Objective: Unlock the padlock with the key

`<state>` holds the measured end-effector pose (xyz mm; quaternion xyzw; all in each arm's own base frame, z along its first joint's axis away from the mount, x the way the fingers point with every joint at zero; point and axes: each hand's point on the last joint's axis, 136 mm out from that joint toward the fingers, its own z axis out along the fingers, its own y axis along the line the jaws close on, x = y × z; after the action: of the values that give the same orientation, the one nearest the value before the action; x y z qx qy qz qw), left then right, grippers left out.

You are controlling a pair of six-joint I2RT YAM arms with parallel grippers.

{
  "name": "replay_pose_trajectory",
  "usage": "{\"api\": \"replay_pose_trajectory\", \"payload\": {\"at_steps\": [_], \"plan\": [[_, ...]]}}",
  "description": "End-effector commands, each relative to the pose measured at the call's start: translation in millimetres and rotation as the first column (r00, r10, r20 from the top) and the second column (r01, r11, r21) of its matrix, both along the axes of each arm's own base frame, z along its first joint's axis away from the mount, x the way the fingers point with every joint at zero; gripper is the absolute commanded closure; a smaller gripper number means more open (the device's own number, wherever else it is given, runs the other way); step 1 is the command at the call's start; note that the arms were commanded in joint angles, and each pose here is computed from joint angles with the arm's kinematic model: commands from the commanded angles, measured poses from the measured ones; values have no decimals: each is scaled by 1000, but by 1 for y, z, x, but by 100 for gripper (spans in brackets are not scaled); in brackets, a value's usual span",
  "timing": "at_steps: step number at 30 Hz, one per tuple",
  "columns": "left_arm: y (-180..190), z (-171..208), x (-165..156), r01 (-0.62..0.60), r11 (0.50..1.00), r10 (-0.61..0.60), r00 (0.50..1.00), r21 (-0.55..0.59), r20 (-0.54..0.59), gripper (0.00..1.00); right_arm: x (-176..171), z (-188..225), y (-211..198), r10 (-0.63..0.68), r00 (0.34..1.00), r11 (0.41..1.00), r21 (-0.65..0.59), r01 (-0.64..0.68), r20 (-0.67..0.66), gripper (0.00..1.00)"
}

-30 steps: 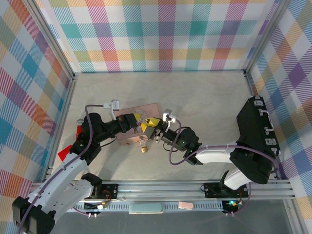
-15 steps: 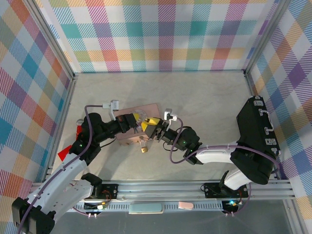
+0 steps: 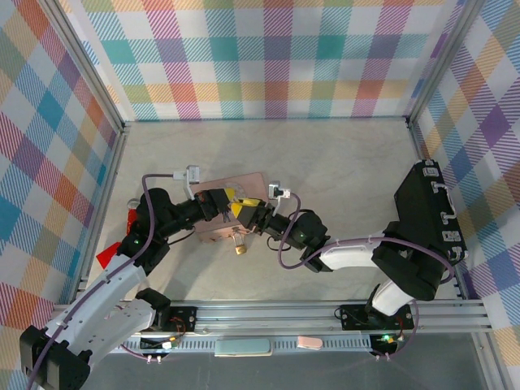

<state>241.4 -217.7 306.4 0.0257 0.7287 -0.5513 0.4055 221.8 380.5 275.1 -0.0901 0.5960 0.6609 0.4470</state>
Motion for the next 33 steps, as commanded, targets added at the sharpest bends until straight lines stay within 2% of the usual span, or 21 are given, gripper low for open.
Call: {"api": "replay_pose_trajectory", "payload": {"at_steps": [1, 7, 10, 20, 29, 33], "plan": [[-3, 6, -4, 17, 1000, -17, 999, -5, 27, 100, 0, 32, -10, -19, 999, 995, 95, 14, 45, 62], [-5, 2, -1, 18, 1000, -18, 1000, -4, 14, 100, -2, 35, -11, -15, 998, 995, 97, 10, 56, 55], [-6, 0, -1, 24, 1000, -24, 1000, -4, 8, 100, -2, 36, -11, -14, 998, 995, 101, 9, 55, 55], [-8, -7, -2, 29, 1000, -29, 1000, -3, -10, 100, -2, 41, -10, -11, 998, 994, 114, 5, 54, 65], [-9, -13, -3, 26, 1000, -26, 999, 0, -27, 100, -3, 45, -13, -11, 999, 992, 124, 5, 52, 64], [-8, -13, -3, 24, 1000, -24, 999, -3, -27, 100, -3, 43, -11, 0, 999, 992, 124, -5, 43, 67]]}}
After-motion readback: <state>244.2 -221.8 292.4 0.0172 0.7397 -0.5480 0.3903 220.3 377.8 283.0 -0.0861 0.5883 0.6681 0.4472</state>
